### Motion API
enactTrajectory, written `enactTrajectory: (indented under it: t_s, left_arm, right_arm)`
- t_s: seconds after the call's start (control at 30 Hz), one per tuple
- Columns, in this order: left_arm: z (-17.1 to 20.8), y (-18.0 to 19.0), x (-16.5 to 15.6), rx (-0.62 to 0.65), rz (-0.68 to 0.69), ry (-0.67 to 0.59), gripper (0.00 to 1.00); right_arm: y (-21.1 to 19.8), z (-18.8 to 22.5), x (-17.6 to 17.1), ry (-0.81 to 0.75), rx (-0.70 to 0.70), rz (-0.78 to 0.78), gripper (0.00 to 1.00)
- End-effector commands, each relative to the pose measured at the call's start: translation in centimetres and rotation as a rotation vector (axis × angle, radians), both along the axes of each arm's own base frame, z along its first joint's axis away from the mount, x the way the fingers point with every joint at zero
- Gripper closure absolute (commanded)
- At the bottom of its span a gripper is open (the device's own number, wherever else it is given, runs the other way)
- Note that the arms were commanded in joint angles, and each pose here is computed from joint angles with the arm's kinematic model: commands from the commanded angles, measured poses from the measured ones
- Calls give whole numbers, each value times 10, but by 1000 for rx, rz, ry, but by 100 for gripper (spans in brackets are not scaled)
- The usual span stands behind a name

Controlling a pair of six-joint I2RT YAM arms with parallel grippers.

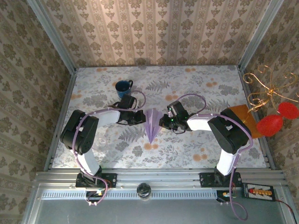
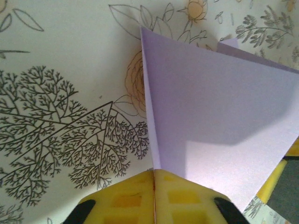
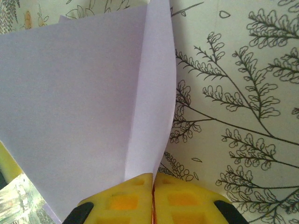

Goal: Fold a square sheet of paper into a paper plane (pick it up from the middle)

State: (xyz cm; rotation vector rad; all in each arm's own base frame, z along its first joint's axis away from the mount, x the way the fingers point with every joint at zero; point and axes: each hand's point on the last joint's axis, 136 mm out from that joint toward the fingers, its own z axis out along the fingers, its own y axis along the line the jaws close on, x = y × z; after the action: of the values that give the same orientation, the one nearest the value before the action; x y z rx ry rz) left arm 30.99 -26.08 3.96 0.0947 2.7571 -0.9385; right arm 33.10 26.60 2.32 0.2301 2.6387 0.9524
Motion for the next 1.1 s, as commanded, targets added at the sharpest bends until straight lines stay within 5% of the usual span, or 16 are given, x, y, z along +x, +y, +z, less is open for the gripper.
enactTrajectory:
  t_s: [0.0, 0.5, 0.67, 1.07]
  left_arm:
    - [4, 4, 1, -49, 20, -3, 95]
    - [6, 1, 1, -177, 78, -25, 96]
    - [6, 0, -1, -179, 74, -14, 96]
    - [6, 1, -2, -151, 81, -3, 97]
  right_arm:
    - [-8, 5, 0, -3, -11, -22, 92]
    - [-15, 5, 1, 9, -33, -39, 89]
    - [-16, 26, -3, -10, -68, -10, 65]
    - [0, 42, -34, -40, -313, 72, 37]
